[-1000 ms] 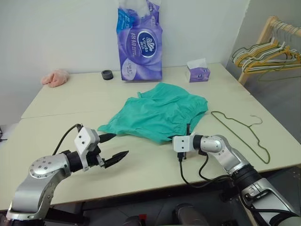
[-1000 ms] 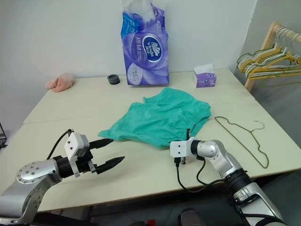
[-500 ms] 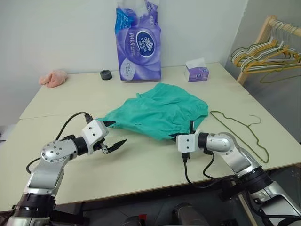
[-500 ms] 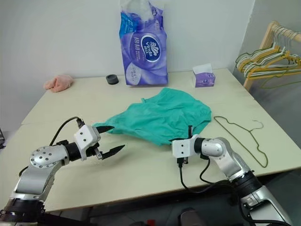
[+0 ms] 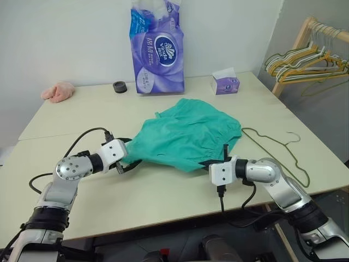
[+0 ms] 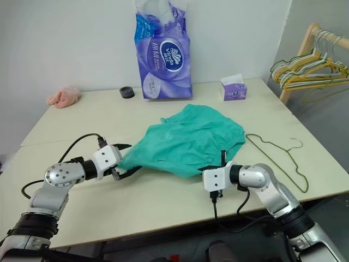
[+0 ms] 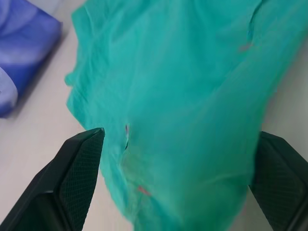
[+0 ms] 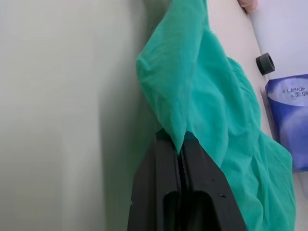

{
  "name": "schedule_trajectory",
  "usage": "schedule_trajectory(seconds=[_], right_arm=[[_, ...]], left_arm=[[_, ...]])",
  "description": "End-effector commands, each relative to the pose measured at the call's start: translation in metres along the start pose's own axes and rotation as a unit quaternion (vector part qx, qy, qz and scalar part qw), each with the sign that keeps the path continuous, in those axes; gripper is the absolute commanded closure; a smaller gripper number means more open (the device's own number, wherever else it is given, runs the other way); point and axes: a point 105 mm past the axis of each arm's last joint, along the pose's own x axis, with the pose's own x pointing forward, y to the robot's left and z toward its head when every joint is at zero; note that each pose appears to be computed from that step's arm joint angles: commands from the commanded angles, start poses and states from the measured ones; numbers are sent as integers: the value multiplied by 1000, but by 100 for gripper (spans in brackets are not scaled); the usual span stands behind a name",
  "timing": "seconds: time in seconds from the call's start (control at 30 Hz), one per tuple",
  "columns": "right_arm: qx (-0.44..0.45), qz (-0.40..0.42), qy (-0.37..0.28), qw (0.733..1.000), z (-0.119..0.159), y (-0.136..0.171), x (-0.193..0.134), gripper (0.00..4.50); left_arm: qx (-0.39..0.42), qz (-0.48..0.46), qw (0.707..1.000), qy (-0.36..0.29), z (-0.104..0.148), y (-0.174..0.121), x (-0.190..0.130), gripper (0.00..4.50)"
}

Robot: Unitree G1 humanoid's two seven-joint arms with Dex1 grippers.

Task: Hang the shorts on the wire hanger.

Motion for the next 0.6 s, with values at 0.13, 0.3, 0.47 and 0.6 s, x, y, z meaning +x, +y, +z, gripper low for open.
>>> schedule_trajectory(seconds=[0.13, 0.3, 0.47, 0.6], right_arm=[[-19, -5, -26, 999, 12, -6, -18, 450], [-20, 7, -27, 999, 9, -8, -25, 450], [49, 99, -63, 992, 12, -1, -46, 450], [80, 148, 3, 986, -25, -34, -61, 450]], left_arm=[[108, 2, 993, 57, -17, 13, 1, 91], [129, -31, 989, 65, -24, 2, 3, 245], [110, -110, 987, 47, -14, -18, -2, 406], [0, -226, 974, 13, 18, -37, -17, 446]])
